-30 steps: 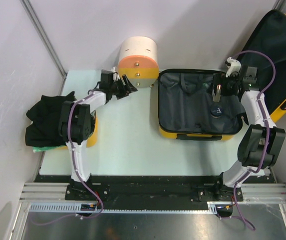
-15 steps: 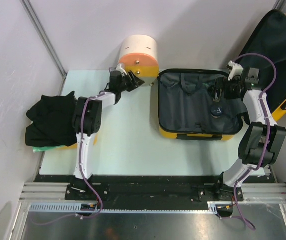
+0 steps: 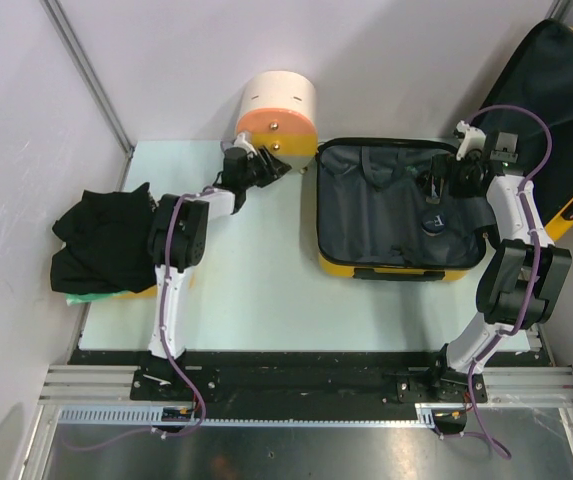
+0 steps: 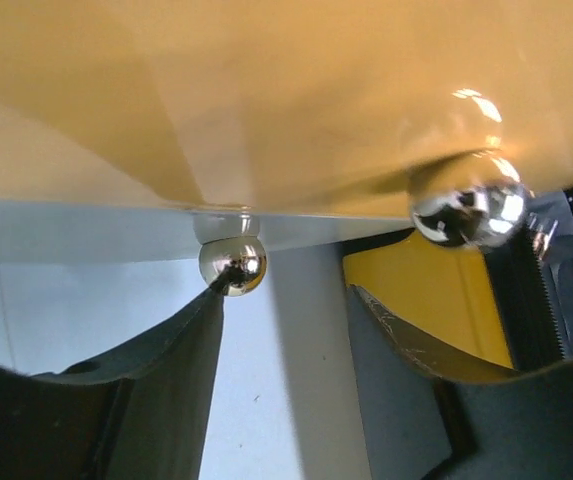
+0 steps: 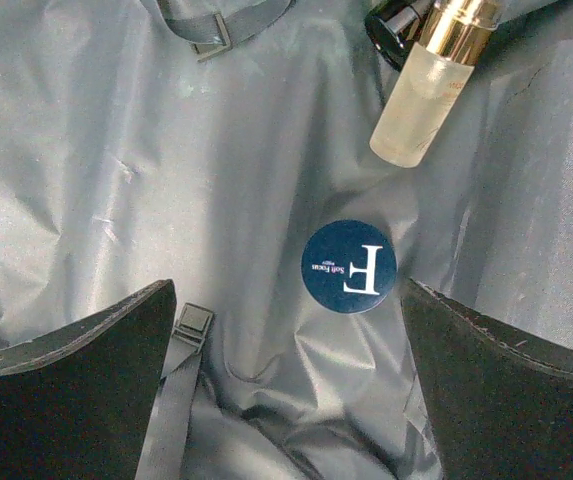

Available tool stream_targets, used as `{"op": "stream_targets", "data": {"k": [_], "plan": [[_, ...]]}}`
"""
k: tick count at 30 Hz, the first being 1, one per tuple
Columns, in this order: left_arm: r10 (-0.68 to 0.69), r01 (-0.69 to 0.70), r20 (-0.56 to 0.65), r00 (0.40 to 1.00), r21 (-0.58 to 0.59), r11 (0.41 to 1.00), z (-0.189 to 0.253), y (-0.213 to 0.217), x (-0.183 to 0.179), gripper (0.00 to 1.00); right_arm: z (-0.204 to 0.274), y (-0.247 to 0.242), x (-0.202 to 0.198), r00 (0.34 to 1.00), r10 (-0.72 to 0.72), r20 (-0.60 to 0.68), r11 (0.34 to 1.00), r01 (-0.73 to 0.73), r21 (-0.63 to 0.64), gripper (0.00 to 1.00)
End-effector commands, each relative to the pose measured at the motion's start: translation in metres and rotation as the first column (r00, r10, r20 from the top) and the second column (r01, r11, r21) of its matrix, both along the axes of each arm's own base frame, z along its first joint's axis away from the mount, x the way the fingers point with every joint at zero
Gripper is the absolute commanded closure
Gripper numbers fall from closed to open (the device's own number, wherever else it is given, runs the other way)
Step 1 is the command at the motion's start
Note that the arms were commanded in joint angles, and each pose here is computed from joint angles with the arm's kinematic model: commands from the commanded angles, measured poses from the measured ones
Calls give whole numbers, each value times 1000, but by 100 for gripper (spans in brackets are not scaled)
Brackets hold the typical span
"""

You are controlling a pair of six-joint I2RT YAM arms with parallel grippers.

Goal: Open, take out, and arrange the luggage

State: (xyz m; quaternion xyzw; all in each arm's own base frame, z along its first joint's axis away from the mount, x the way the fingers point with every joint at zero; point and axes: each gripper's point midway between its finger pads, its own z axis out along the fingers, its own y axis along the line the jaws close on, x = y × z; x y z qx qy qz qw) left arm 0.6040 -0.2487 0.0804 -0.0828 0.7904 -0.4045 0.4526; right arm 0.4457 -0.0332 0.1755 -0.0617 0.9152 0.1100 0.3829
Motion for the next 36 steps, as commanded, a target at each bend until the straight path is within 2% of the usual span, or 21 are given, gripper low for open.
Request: {"op": "stream_targets", "data": {"k": [1, 6, 9, 13, 19, 28, 31, 33, 35, 36], "plan": [[153, -156, -38, 987, -104, 982, 14, 22, 5, 43, 14, -5, 1, 1000, -13, 16, 1000, 13, -19, 1], [221, -230, -69, 973, -172, 958, 19, 24, 3, 40, 17, -5, -4, 1000, -11, 16, 1000, 11, -29, 1], [209, -218, -64, 976, -225, 950, 25, 15, -2, 40, 20, -6, -8, 1000, -14, 14, 999, 14, -39, 1], [204, -210, -50, 978, -270, 940, 25, 4, 0, 45, 25, -6, -12, 1000, -3, 16, 998, 4, -59, 1], [185, -172, 17, 983, -297, 939, 45, 2, 12, 50, 28, -7, -15, 1000, 0, 14, 998, 1, -69, 1], [180, -167, 13, 984, -306, 937, 41, 5, 18, 52, 32, -7, -13, 1000, -1, 20, 997, 2, -73, 0], [181, -168, 12, 983, -313, 935, 41, 3, 19, 57, 33, -8, -12, 1000, 1, 19, 997, 0, -74, 0], [189, -181, -4, 982, -311, 933, 37, 5, 18, 65, 33, -7, -10, 1000, 5, 16, 997, -3, -74, 0], [202, -202, -33, 979, -317, 927, 34, 8, 16, 78, 34, -6, -10, 1000, 7, 21, 997, -6, -74, 1], [204, -207, -44, 978, -316, 926, 30, 9, 14, 78, 34, -5, -9, 1000, 10, 21, 997, -9, -74, 0]]}}
